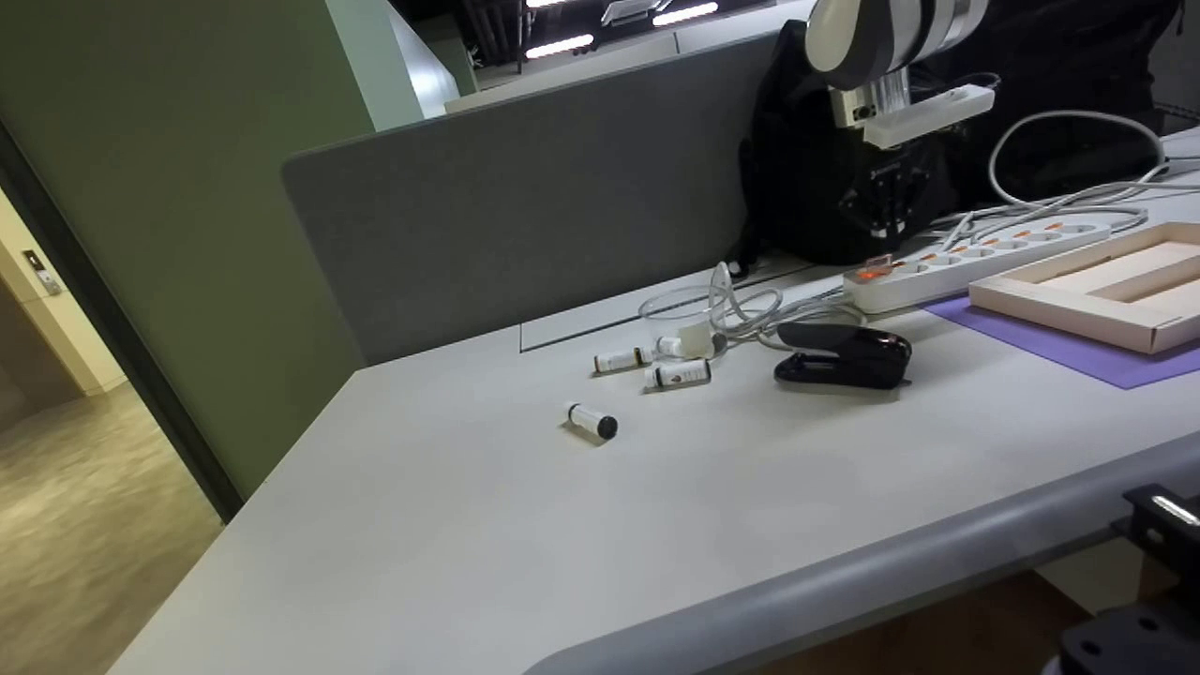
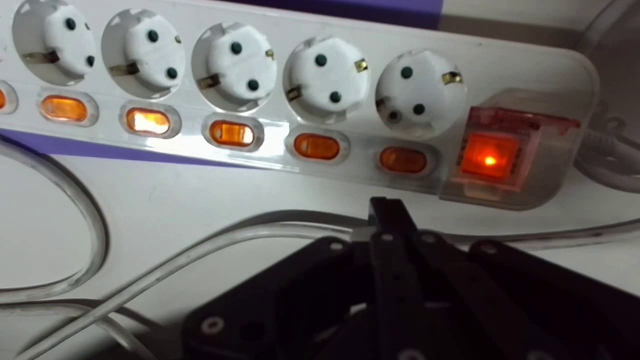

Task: Turn on the second switch from the left on the extension cable

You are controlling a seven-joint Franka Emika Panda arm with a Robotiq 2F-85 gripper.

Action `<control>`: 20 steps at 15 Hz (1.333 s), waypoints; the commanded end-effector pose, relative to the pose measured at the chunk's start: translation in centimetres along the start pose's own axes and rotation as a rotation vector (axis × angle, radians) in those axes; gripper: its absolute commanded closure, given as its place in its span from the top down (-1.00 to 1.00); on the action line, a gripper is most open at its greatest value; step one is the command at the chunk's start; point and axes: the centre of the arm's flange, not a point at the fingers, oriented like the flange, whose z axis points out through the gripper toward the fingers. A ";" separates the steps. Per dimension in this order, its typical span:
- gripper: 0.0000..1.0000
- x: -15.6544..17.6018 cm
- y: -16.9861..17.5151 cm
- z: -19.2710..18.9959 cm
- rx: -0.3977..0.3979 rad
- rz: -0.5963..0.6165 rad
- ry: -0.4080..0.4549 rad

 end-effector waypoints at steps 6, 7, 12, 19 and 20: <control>-1.00 1.7 0.0 0.3 0.015 0.055 -0.087; -1.00 1.7 0.0 0.1 0.015 0.056 -0.095; -1.00 1.7 0.0 0.1 0.012 0.058 -0.119; -1.00 1.2 -0.1 1.1 0.001 0.056 -0.138; -1.00 1.1 -0.1 1.3 -0.001 0.056 -0.141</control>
